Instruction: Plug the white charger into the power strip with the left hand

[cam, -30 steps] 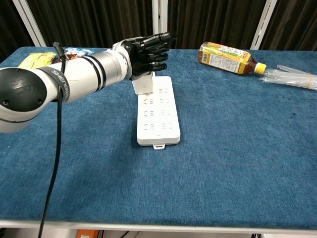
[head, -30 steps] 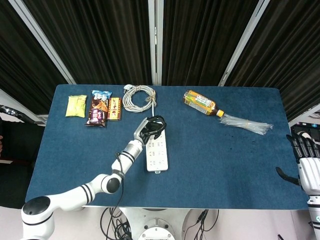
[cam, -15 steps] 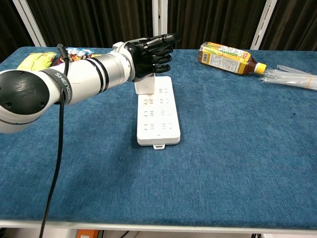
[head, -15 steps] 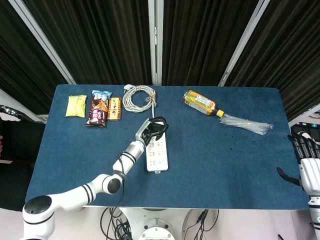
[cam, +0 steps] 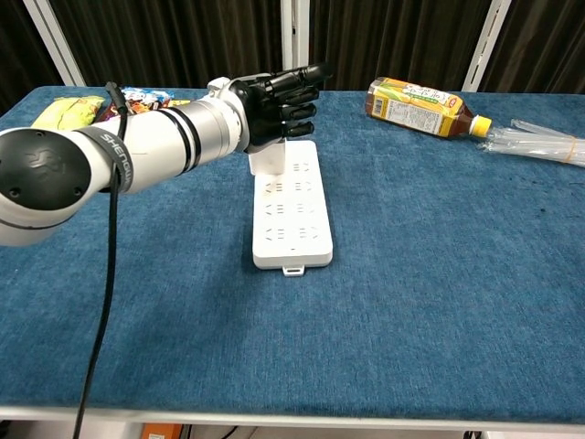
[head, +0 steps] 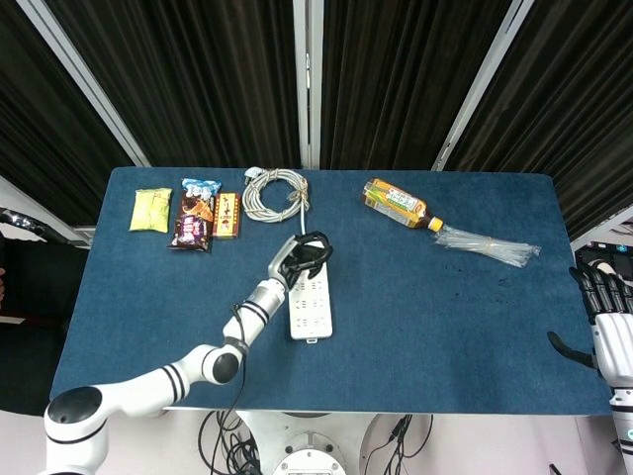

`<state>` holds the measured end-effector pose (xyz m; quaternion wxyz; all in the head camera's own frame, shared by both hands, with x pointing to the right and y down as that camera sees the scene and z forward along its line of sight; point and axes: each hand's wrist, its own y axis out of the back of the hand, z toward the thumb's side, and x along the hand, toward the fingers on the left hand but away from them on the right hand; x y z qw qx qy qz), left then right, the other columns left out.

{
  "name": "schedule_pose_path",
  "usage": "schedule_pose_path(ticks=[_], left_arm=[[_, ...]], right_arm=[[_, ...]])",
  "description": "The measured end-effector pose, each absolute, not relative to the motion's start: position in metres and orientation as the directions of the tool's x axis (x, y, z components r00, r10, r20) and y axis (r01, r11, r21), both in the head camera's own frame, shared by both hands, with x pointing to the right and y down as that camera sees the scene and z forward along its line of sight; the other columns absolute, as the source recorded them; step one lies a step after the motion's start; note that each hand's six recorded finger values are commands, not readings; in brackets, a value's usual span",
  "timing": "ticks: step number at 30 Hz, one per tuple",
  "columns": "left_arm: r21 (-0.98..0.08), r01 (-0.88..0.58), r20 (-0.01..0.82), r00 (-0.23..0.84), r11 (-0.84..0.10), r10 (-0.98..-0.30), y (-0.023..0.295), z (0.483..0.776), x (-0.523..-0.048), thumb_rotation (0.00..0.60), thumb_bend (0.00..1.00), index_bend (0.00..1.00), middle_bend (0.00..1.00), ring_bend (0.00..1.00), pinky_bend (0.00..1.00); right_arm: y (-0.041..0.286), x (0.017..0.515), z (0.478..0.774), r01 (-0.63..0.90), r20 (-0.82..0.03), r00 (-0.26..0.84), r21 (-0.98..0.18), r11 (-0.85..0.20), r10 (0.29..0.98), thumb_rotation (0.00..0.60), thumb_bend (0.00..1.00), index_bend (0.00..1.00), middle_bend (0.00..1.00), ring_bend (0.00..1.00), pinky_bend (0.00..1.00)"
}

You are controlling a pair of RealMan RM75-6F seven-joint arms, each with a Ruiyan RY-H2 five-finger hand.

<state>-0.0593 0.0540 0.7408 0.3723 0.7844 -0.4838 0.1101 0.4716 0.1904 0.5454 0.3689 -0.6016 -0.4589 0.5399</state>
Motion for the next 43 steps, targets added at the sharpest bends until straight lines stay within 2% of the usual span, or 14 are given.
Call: schedule_pose_path(ticks=[3, 6, 8, 11, 13, 14, 17, 20, 24, 27, 30, 33, 37, 43], left_arm=[[0.487, -0.834, 0.504, 0.509, -0.257, -0.698, 0.048, 0.729, -0.061, 0.600, 0.56, 0.85, 0.89, 0.82, 0.88], [0.477, -0.832, 0.462, 0.511, -0.283, -0.725, 0.038, 0.713, -0.068, 0.600, 0.57, 0.75, 0.79, 0.73, 0.82], [0.439, -0.839, 0.431, 0.510, -0.320, -0.745, 0.031, 0.702, -0.077, 0.600, 0.55, 0.65, 0.69, 0.62, 0.68], [0.322, -0.860, 0.382, 0.501, -0.396, -0.776, 0.021, 0.687, -0.097, 0.600, 0.54, 0.54, 0.57, 0.48, 0.51], [0.206, -0.876, 0.351, 0.483, -0.437, -0.802, 0.016, 0.680, -0.113, 0.600, 0.50, 0.49, 0.52, 0.42, 0.43], [0.147, -0.881, 0.337, 0.472, -0.450, -0.814, 0.014, 0.677, -0.120, 0.600, 0.45, 0.46, 0.50, 0.39, 0.36], [-0.092, -0.877, 0.293, 0.429, -0.472, -0.854, 0.009, 0.668, -0.148, 0.600, 0.27, 0.39, 0.42, 0.31, 0.24], [-0.372, -0.816, 0.244, 0.374, -0.443, -0.895, 0.008, 0.658, -0.181, 0.600, 0.18, 0.34, 0.36, 0.24, 0.17], [-0.720, -0.613, 0.190, 0.277, -0.326, -0.942, 0.019, 0.643, -0.243, 0.600, 0.10, 0.26, 0.26, 0.15, 0.07], [-0.882, -0.400, 0.181, 0.198, -0.248, -0.963, 0.038, 0.632, -0.297, 0.600, 0.07, 0.20, 0.19, 0.09, 0.01], [-0.954, -0.203, 0.203, 0.106, -0.221, -0.974, 0.072, 0.619, -0.356, 0.600, 0.07, 0.19, 0.17, 0.07, 0.00], [-0.966, -0.083, 0.244, 0.026, -0.246, -0.969, 0.112, 0.603, -0.403, 0.600, 0.07, 0.19, 0.17, 0.07, 0.00], [-0.958, -0.036, 0.286, -0.050, -0.285, -0.957, 0.158, 0.587, -0.434, 0.600, 0.07, 0.19, 0.16, 0.07, 0.00], [-0.943, -0.064, 0.332, -0.086, -0.327, -0.939, 0.210, 0.575, -0.440, 0.600, 0.06, 0.16, 0.12, 0.04, 0.00]], right_arm=[[0.191, 0.472, 0.544, 0.155, -0.308, -0.004, -0.940, -0.304, 0.951, 0.600, 0.13, 0.00, 0.02, 0.00, 0.00], [0.190, 0.472, 0.544, 0.154, -0.307, -0.002, -0.940, -0.303, 0.952, 0.600, 0.13, 0.00, 0.02, 0.00, 0.00], [0.190, 0.472, 0.543, 0.150, -0.307, 0.001, -0.941, -0.304, 0.952, 0.600, 0.13, 0.00, 0.02, 0.00, 0.00], [0.190, 0.473, 0.542, 0.142, -0.311, 0.008, -0.940, -0.309, 0.950, 0.600, 0.13, 0.00, 0.02, 0.00, 0.00], [0.190, 0.472, 0.543, 0.138, -0.319, 0.014, -0.938, -0.318, 0.948, 0.600, 0.13, 0.00, 0.02, 0.00, 0.00], [0.190, 0.472, 0.544, 0.135, -0.327, 0.019, -0.935, -0.326, 0.945, 0.600, 0.13, 0.00, 0.02, 0.00, 0.00], [0.189, 0.471, 0.547, 0.132, -0.345, 0.031, -0.929, -0.346, 0.938, 0.600, 0.14, 0.00, 0.02, 0.00, 0.00], [0.187, 0.472, 0.549, 0.130, -0.352, 0.039, -0.926, -0.354, 0.935, 0.600, 0.15, 0.00, 0.03, 0.00, 0.00], [0.186, 0.472, 0.553, 0.129, -0.356, 0.056, -0.924, -0.360, 0.933, 0.600, 0.15, 0.00, 0.02, 0.00, 0.00], [0.185, 0.473, 0.556, 0.131, -0.357, 0.062, -0.923, -0.362, 0.932, 0.600, 0.15, 0.00, 0.02, 0.00, 0.00], [0.184, 0.476, 0.559, 0.140, -0.357, 0.061, -0.922, -0.362, 0.932, 0.600, 0.15, 0.00, 0.02, 0.00, 0.00], [0.183, 0.476, 0.562, 0.139, -0.352, 0.066, -0.923, -0.358, 0.934, 0.600, 0.15, 0.00, 0.02, 0.00, 0.00], [0.183, 0.472, 0.566, 0.140, -0.343, 0.083, -0.926, -0.352, 0.936, 0.600, 0.15, 0.00, 0.01, 0.00, 0.00], [0.187, 0.468, 0.569, 0.134, -0.343, 0.093, -0.926, -0.353, 0.935, 0.600, 0.15, 0.00, 0.00, 0.00, 0.00]])
